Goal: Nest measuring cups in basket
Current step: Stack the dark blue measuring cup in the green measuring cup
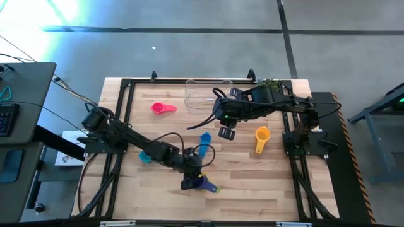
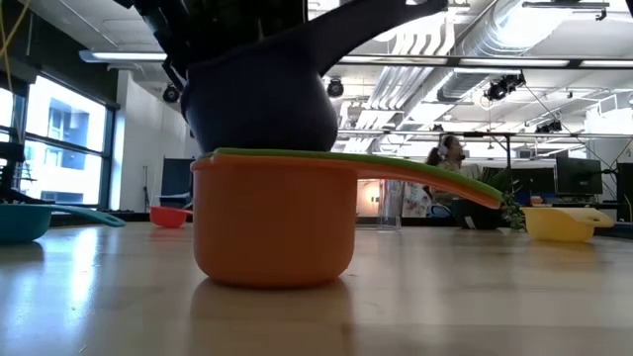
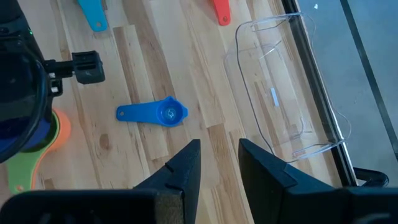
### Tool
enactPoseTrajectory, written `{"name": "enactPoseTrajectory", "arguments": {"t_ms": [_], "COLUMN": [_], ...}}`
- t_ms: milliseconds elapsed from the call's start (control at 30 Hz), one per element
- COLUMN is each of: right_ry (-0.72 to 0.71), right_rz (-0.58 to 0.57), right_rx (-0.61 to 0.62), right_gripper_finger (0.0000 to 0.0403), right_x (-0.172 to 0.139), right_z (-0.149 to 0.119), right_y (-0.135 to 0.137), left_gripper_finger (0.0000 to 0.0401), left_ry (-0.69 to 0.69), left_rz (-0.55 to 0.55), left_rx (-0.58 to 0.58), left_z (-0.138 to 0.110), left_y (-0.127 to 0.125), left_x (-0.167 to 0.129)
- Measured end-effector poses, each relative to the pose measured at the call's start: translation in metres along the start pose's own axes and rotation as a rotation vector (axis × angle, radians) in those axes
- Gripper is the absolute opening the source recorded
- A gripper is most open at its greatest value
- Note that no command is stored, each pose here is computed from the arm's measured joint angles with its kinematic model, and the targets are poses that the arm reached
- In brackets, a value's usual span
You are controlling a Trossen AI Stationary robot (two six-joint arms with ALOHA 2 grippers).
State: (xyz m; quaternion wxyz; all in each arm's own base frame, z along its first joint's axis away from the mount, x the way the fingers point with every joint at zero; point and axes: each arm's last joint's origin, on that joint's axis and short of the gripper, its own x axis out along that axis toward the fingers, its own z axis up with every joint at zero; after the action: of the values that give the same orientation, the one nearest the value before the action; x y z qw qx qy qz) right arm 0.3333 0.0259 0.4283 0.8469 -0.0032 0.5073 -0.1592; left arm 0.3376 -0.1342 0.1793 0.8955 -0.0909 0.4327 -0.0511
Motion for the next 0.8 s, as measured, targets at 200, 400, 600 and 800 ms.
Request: {"name": "enactPoseTrajectory", "arguments": {"t_ms": [200,400,600,800], "right_ry": [0.0,0.0,0.0,0.0], "right_rz": [0.0,0.0,0.0,0.0], "right_rx": [0.0,0.0,0.0,0.0], "right_gripper_finger": [0.0101,0.0101,0.0101,0.0101], "right_x": [0.0,0.0001,0.0,0.0], "right_z": [0.0,0.0,0.0,0.0], "right_y": [0.0,0.0,0.0,0.0], "left_gripper_finger": [0.001,0.001,0.0021,0.0044], "left_ry": [0.007,0.008,0.027,0.042], "left_rz": [0.006,0.008,0.013,-0.022], "left_rx": [0.005,0.001,-0.004,-0.008], "left_z": [-0.0009,0.0,-0.0018,-0.002], "left_y": [0.0022,0.004,0.0047,0.0042], "left_x": [0.0041,0.0038,0.0037,0.0037]}}
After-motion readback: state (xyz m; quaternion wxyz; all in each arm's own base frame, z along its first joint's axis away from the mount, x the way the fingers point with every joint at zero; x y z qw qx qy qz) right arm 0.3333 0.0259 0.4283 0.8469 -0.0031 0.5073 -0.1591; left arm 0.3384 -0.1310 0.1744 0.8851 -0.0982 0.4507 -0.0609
